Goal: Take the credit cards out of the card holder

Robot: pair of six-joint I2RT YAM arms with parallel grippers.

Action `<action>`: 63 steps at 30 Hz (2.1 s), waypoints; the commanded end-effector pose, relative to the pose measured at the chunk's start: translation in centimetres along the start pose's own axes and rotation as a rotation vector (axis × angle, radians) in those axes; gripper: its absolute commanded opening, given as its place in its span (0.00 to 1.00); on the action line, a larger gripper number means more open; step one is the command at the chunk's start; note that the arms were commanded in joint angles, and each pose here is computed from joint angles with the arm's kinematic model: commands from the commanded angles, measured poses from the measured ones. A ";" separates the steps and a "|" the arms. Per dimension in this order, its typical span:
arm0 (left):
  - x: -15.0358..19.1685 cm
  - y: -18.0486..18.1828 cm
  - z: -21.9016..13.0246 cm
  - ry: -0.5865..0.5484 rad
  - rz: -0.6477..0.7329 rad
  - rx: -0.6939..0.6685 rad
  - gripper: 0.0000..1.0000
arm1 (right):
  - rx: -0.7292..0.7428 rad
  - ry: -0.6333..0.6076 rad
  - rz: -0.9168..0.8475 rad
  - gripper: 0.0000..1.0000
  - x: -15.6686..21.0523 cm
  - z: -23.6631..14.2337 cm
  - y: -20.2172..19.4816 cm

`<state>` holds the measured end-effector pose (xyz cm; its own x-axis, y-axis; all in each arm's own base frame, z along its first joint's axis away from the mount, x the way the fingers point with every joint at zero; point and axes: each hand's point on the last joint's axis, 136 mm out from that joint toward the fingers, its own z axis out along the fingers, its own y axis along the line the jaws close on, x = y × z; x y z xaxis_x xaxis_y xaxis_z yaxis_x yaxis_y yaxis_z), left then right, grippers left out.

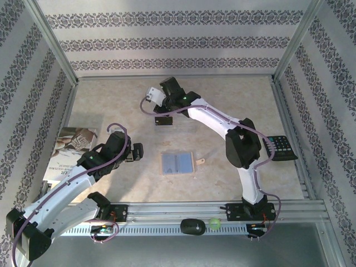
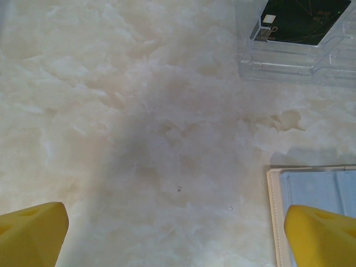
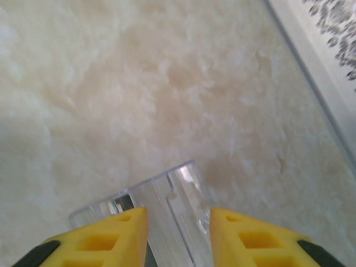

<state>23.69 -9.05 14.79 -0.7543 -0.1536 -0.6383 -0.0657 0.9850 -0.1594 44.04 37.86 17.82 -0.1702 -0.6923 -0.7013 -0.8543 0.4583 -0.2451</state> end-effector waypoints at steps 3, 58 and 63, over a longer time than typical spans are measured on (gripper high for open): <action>-0.3 0.0 0.4 -0.057 -0.042 0.034 1.00 | -0.094 -0.065 0.372 0.14 -1.6 -3.5 1.9; 5.1 -5.6 5.1 0.119 -0.087 0.334 0.71 | -0.128 0.377 0.430 0.01 16.4 -2.7 23.0; 5.8 -7.1 5.9 0.146 -0.087 0.368 0.57 | -0.202 0.251 0.498 0.00 14.7 -2.6 23.0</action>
<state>23.23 -16.04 7.52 -0.8496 -0.1816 -0.4953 0.0639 0.8965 -0.4384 20.67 35.44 2.76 -0.6659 -0.5884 -0.4587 -0.7062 0.6953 0.1333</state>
